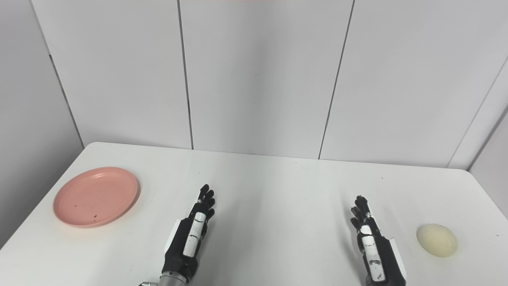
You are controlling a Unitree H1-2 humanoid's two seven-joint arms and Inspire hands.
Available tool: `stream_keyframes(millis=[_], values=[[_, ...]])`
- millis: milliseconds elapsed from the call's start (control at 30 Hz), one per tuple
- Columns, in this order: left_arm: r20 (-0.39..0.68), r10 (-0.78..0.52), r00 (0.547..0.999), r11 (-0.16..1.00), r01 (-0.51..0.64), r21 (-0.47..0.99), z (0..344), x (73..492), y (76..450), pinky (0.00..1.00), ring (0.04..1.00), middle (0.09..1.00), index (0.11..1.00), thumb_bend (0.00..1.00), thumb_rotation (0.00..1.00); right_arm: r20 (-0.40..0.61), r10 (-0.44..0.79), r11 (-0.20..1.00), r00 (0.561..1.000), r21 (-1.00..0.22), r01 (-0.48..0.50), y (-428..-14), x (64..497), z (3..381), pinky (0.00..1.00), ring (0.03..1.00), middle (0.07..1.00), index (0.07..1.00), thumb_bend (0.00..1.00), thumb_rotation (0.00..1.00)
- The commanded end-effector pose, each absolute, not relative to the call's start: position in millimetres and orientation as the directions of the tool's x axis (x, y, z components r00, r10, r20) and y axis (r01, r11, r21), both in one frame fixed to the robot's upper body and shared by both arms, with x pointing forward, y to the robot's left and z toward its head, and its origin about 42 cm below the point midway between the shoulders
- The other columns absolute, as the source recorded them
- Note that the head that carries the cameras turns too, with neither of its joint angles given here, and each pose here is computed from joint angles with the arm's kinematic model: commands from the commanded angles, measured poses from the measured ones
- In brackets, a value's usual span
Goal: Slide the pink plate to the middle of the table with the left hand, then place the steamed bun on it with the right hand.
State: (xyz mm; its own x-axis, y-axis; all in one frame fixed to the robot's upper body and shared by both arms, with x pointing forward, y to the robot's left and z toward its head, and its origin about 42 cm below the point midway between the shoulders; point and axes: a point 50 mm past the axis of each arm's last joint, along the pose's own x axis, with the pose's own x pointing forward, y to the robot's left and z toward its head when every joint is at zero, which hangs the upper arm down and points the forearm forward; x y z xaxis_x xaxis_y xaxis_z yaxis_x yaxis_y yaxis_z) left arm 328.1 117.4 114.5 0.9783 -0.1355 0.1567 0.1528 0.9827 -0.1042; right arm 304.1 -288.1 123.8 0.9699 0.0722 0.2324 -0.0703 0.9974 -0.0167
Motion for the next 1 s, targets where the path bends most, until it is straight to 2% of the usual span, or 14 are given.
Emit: stream_keyframes(millis=[0,300,500,567,633,800,967], values=[[0.145,-0.119,0.982,0.988,0.131,-0.078,97,319,132,1.00,0.994,1.000,1.000,0.67,0.95,0.119,0.050,0.998,0.992,0.019,-0.052,-283,281,84,0.99,0.979,0.987,0.963,0.72,0.92],[0.312,-0.095,0.945,0.989,0.126,-0.081,121,324,145,1.00,0.972,0.963,0.997,0.70,0.92,0.119,0.057,0.998,0.991,0.017,-0.059,-280,280,85,0.99,0.984,0.997,0.970,0.67,0.92],[0.360,-0.071,0.930,0.986,0.121,-0.118,138,335,159,1.00,0.938,0.906,0.942,0.77,0.89,0.115,0.052,0.998,0.992,0.019,-0.055,-280,281,85,0.99,0.982,0.993,0.967,0.64,0.92],[0.373,-0.055,0.926,0.986,0.109,-0.124,144,340,167,0.98,0.906,0.866,0.887,0.81,0.88,0.115,0.052,0.998,0.992,0.017,-0.055,-280,281,84,1.00,0.989,0.999,0.973,0.62,0.92],[0.386,-0.039,0.922,0.987,0.095,-0.128,150,344,174,0.95,0.878,0.837,0.869,0.85,0.88,0.115,0.051,0.998,0.992,0.015,-0.053,-280,281,84,1.00,0.988,0.999,0.973,0.61,0.93],[0.416,-0.028,0.909,0.990,0.082,-0.111,166,357,197,0.91,0.872,0.852,0.873,0.85,0.91,0.113,0.051,0.999,0.992,0.008,-0.052,-281,280,84,1.00,0.990,1.000,0.972,0.62,0.93],[0.457,-0.023,0.889,0.991,0.079,-0.104,183,371,222,0.89,0.889,0.881,0.870,0.92,0.91,0.113,0.054,0.998,0.992,0.013,-0.056,-280,279,85,1.00,0.991,1.000,0.974,0.61,0.94]])
